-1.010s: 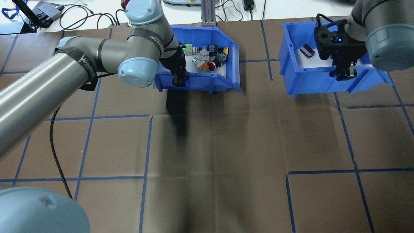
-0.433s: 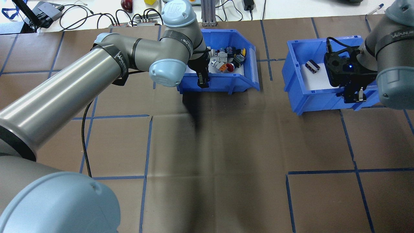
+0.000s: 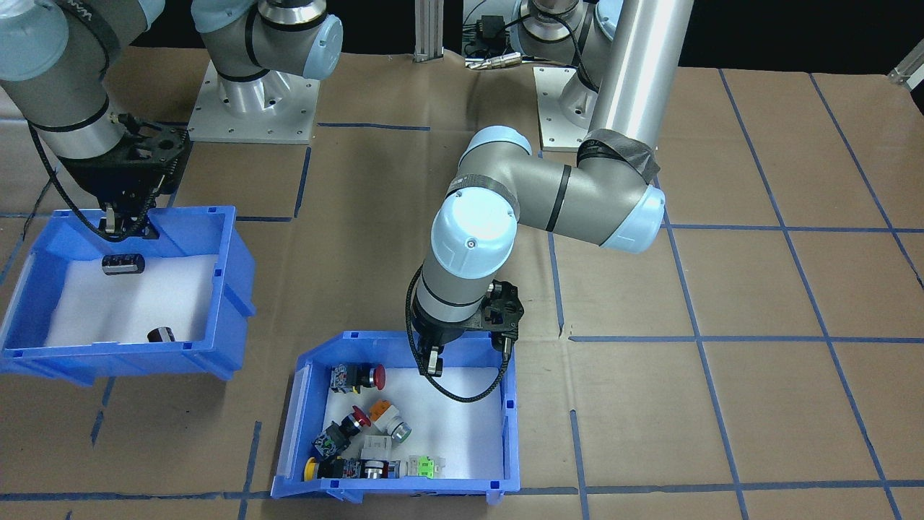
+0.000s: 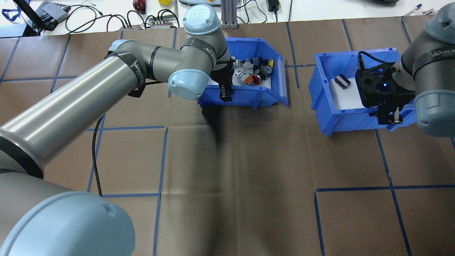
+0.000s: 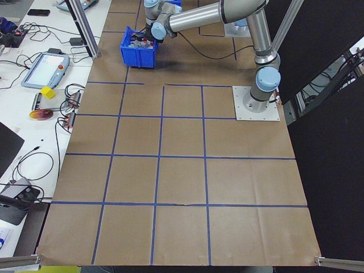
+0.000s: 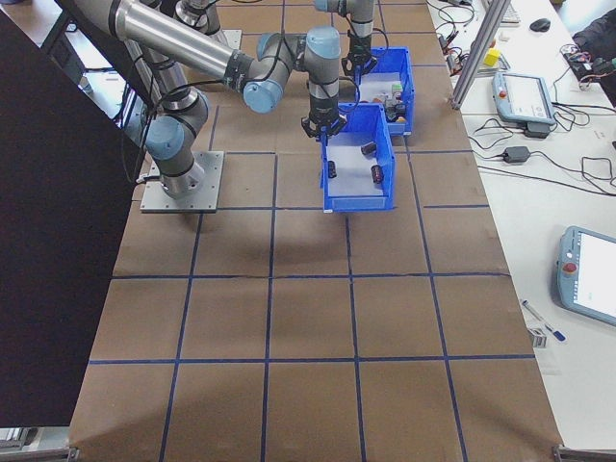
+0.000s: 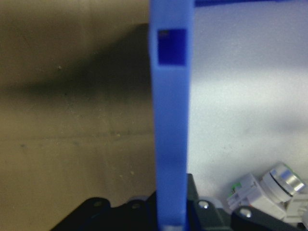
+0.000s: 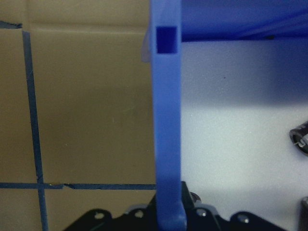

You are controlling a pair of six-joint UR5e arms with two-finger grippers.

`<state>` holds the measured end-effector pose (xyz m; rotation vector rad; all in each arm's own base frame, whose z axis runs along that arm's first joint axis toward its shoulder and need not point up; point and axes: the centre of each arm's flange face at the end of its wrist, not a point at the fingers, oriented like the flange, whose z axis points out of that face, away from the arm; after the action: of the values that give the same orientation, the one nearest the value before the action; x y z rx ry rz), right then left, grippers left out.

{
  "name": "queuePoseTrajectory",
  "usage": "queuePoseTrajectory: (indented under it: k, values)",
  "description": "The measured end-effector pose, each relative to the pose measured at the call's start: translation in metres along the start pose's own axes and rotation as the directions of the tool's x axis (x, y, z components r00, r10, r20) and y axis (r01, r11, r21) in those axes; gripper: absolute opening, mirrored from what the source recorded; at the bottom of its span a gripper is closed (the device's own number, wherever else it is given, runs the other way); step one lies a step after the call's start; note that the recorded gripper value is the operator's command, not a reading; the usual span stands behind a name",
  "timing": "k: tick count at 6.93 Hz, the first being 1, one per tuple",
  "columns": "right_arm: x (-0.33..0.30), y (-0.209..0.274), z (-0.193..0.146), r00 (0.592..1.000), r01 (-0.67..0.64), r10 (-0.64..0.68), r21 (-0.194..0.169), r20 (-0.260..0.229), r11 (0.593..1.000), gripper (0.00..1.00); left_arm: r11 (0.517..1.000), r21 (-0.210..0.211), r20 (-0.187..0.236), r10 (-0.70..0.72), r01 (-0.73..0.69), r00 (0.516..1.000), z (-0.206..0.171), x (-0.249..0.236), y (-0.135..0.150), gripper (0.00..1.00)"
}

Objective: Place button box in front

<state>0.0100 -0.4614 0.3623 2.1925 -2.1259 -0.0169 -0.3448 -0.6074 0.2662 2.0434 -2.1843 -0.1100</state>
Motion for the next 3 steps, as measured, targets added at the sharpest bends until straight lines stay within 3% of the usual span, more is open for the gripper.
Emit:
queuePoseTrajectory:
  k: [1,2,3]
  values:
    - [-0.007,-0.003,0.000,1.000,0.000,0.000,0.000,0.000,1.000,0.06,1.000,0.000,0.001,0.004,-0.004,1.000,0.001,0.000,0.001,0.40]
    - [-0.015,-0.005,-0.001,1.000,-0.001,0.001,0.000,-0.001,1.000,0.06,1.000,-0.001,0.000,0.005,-0.005,1.000,0.002,0.000,0.002,0.76]
    - [-0.024,-0.008,-0.001,1.000,-0.003,0.003,-0.001,-0.003,1.000,0.06,1.000,-0.001,0.001,0.006,-0.006,1.000,0.002,-0.001,0.002,0.92]
